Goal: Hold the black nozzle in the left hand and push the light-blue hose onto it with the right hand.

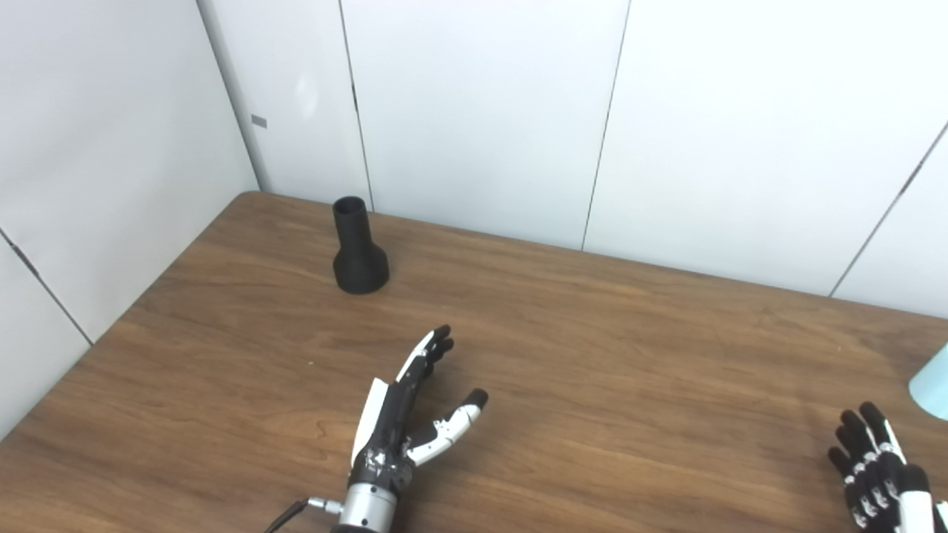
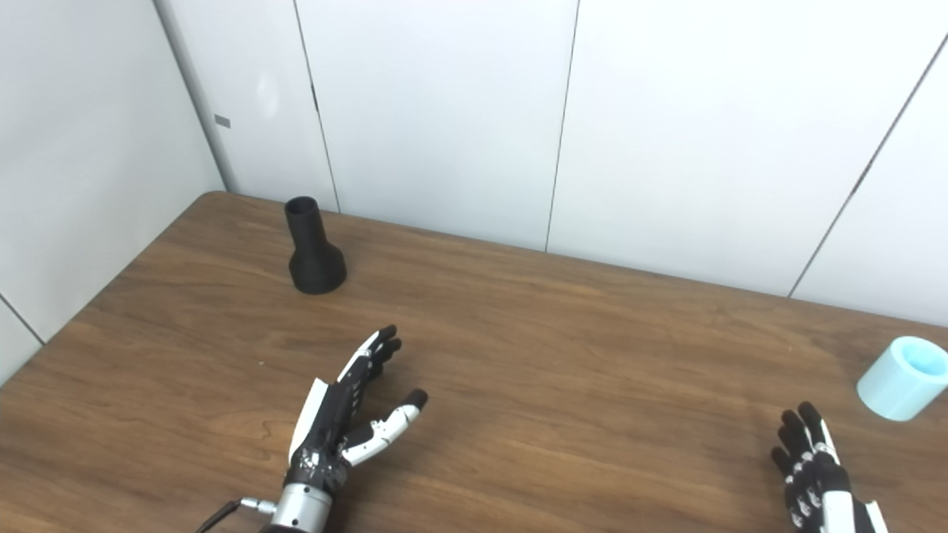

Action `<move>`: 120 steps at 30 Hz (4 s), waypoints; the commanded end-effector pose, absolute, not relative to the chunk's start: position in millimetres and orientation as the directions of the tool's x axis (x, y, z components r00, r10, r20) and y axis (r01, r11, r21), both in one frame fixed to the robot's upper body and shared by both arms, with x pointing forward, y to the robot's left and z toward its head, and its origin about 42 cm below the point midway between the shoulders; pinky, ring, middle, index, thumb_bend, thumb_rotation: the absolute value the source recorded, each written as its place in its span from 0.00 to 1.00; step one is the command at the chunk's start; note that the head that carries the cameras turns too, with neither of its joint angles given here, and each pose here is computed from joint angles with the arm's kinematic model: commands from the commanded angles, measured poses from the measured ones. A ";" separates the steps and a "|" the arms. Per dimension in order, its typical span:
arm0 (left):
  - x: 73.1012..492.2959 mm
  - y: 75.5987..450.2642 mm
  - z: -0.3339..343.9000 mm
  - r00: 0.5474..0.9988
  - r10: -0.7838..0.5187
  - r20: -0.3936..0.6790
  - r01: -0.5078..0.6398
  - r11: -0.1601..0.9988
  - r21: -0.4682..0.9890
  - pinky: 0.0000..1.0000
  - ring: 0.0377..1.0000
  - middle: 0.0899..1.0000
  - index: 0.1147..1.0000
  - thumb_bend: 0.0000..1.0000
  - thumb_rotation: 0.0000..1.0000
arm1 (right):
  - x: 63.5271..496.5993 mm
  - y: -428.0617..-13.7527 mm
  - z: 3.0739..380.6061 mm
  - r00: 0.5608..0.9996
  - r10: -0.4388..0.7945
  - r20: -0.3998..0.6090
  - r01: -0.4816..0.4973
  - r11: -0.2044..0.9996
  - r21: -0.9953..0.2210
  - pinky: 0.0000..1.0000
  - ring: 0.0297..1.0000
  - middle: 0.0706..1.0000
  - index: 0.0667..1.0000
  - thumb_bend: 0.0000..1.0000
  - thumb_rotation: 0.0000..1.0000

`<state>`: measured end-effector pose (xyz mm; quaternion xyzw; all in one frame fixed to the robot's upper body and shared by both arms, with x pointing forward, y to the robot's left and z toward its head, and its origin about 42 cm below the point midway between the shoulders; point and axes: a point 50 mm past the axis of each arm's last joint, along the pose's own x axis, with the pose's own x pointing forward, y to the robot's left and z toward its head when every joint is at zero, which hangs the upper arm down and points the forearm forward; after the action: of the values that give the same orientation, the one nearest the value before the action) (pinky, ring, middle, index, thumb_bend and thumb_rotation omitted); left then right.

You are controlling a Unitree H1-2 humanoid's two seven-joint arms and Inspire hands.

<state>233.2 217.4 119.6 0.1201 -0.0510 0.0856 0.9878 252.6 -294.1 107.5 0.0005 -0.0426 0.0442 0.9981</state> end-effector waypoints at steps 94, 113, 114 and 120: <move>481.1 377.8 245.9 0.889 0.459 0.003 -0.204 0.389 0.898 1.00 0.97 0.88 0.78 0.94 0.37 | 244.7 -271.8 104.8 0.995 0.050 0.085 -0.043 0.996 -0.084 0.98 0.96 0.92 1.00 0.44 1.00; 475.0 373.1 233.0 0.891 0.453 0.000 -0.149 0.293 0.945 1.00 0.82 0.72 0.57 0.84 0.20 | 243.0 -273.4 106.4 0.995 0.050 0.088 -0.042 0.995 -0.091 0.97 0.95 0.89 0.99 0.45 1.00; 474.5 372.3 232.7 0.890 0.456 0.006 -0.162 0.303 0.939 1.00 0.80 0.70 0.48 0.65 0.12 | 243.1 -273.5 106.4 0.995 0.049 0.088 -0.041 0.995 -0.092 0.97 0.94 0.89 0.99 0.45 1.00; 471.1 368.6 232.1 0.892 0.449 0.055 -0.223 0.332 0.916 0.84 0.71 0.63 0.42 0.52 0.05 | 243.2 -272.4 106.8 0.994 0.054 0.094 -0.044 0.993 -0.111 0.96 0.93 0.88 0.99 0.46 1.00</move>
<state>462.2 368.7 200.4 0.5354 0.1547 0.1776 0.8111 248.4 -277.5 110.1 -0.0506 -0.0482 0.0173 0.9974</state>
